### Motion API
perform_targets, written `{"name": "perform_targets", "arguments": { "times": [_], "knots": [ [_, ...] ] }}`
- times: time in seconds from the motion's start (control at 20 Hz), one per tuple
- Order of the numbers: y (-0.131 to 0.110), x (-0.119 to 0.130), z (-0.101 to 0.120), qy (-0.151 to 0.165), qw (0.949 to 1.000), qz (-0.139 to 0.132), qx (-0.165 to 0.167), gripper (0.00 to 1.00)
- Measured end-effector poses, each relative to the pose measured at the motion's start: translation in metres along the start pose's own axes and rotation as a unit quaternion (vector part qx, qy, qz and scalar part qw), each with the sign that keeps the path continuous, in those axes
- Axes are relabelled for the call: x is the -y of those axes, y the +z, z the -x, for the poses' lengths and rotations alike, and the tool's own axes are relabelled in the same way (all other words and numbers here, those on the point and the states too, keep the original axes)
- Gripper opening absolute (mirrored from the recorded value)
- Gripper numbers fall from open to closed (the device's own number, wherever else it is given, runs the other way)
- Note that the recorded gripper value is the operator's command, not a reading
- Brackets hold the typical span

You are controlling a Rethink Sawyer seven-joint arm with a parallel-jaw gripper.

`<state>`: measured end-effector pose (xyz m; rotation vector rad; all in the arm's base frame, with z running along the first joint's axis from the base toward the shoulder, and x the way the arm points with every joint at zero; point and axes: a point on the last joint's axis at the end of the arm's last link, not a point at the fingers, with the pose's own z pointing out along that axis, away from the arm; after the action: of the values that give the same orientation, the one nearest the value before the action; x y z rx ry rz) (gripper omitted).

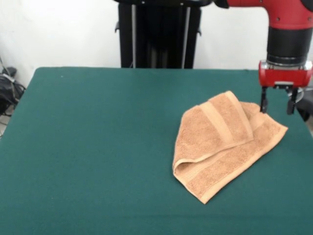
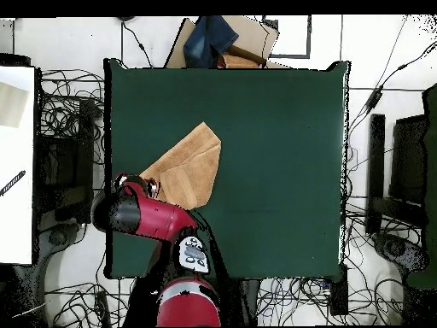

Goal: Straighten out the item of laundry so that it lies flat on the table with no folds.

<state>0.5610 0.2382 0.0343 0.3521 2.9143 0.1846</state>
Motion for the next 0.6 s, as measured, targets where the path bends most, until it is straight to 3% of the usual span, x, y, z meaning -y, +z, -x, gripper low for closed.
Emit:
{"name": "perform_targets", "arguments": {
  "times": [0.35, 0.6],
  "knots": [
    [0.006, -0.003, -0.008, -0.003, 1.0, 0.001, -0.007, 1.0],
    [0.008, 0.008, -0.007, -0.008, 0.9999, -0.006, -0.011, 1.0]
  ]
}}
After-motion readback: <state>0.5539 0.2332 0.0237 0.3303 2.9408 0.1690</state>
